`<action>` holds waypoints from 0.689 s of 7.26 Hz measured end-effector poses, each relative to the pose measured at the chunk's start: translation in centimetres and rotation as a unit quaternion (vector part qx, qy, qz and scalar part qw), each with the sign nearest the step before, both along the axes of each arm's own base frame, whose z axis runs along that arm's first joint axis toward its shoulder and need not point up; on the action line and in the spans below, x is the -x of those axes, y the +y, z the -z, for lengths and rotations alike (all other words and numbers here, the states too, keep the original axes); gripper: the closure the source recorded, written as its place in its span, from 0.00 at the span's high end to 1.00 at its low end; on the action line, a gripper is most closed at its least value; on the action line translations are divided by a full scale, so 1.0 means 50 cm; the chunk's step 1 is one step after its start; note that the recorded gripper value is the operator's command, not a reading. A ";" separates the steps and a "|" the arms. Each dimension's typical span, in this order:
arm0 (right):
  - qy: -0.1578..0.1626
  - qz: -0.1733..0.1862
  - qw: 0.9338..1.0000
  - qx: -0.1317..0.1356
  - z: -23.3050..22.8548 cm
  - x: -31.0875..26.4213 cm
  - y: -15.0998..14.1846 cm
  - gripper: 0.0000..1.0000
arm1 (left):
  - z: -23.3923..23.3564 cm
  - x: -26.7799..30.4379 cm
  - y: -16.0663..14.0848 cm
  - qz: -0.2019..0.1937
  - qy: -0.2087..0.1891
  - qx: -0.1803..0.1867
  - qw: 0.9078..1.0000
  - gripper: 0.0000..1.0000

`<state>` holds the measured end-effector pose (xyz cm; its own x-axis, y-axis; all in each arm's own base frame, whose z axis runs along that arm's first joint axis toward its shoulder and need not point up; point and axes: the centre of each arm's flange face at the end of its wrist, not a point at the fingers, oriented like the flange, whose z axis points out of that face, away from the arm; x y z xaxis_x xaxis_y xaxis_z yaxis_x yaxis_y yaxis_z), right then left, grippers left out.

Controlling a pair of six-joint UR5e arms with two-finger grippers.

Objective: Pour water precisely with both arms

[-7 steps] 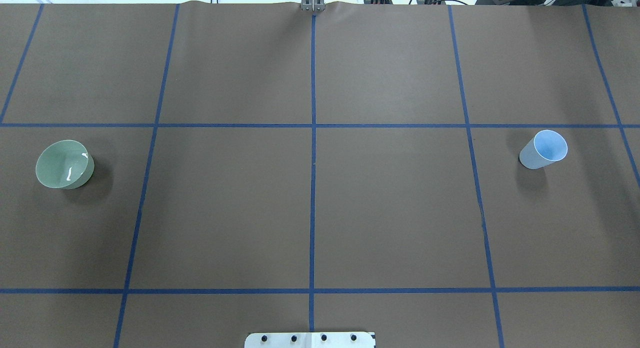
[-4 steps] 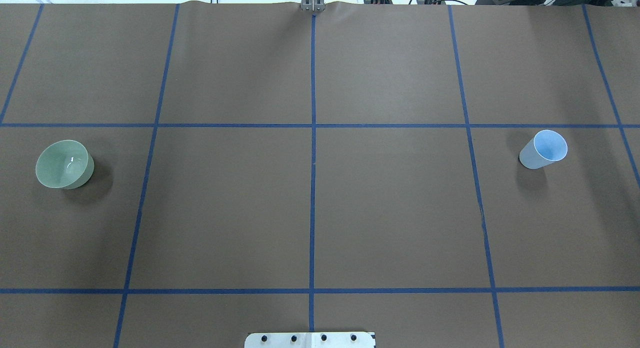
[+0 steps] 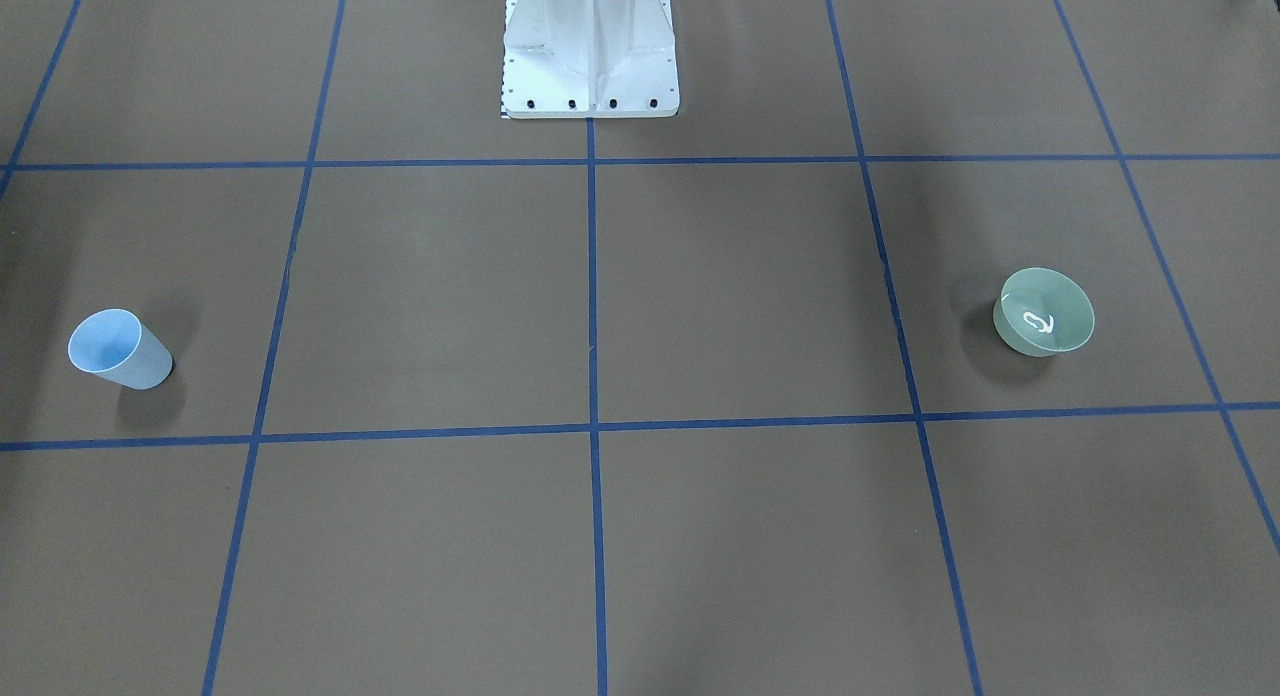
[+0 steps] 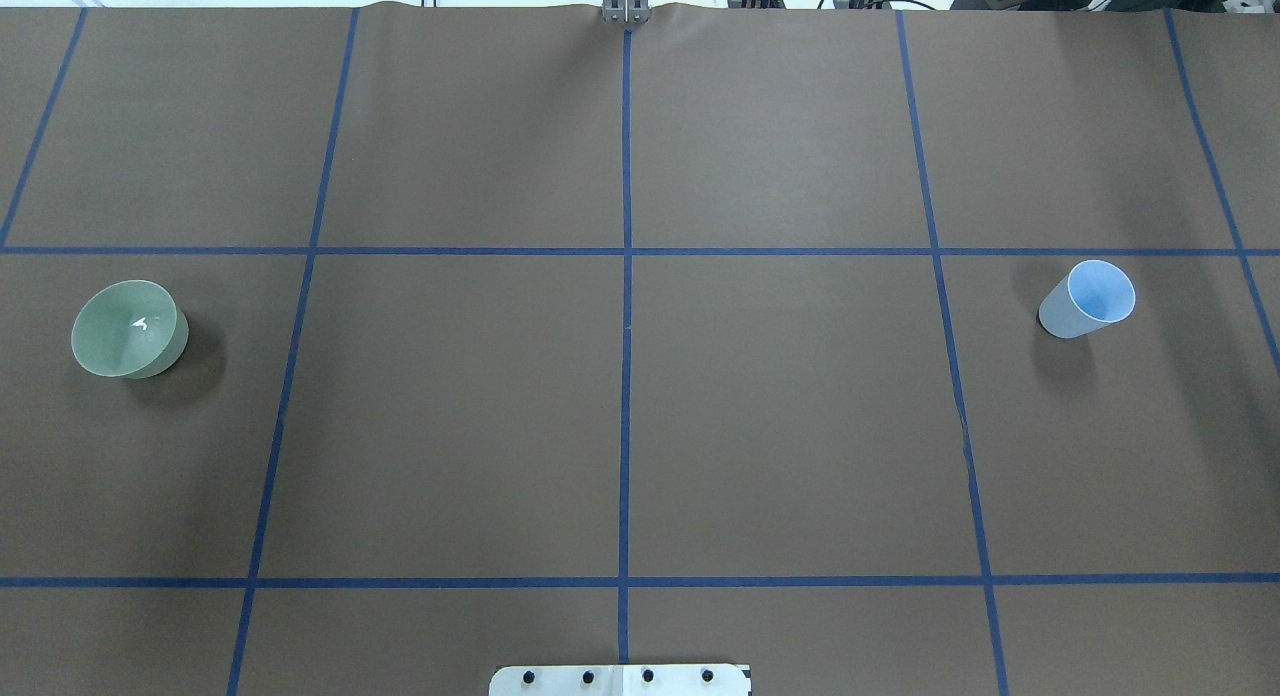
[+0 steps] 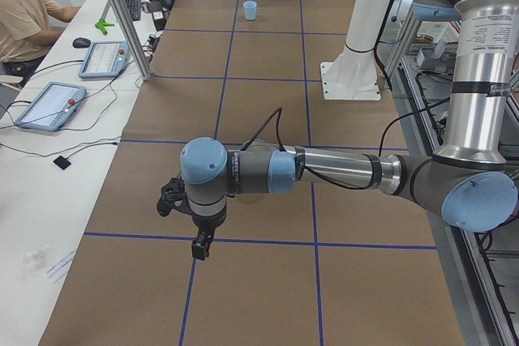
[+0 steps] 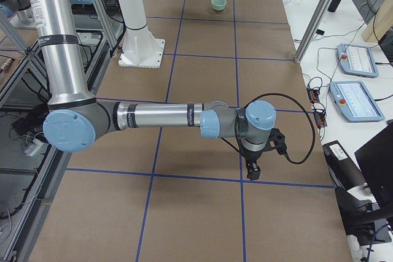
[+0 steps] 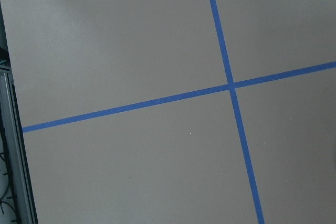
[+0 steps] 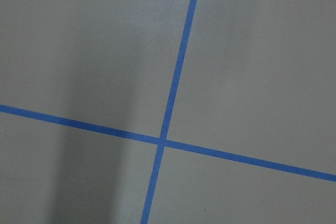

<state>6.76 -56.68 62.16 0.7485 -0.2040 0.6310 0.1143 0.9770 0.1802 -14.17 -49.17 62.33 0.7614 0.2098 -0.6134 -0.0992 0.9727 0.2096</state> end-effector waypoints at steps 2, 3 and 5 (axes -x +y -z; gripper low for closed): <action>0.000 0.000 1.000 -0.001 0.002 -0.001 -0.001 1.00 | -0.024 0.001 -0.004 0.000 -0.002 -0.012 1.000 1.00; 0.000 0.000 1.000 0.000 0.000 0.000 0.000 1.00 | -0.026 0.001 -0.005 0.000 -0.003 -0.017 1.000 1.00; 0.000 0.000 1.000 0.002 -0.005 0.000 0.005 1.00 | -0.027 0.001 -0.007 -0.002 -0.003 -0.022 1.000 1.00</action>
<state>6.75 -56.44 62.40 0.7485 -0.2016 0.6318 0.1144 0.9776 0.1764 -14.20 -49.50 63.67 0.7647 0.2391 -0.5984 -0.1040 0.9622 0.2516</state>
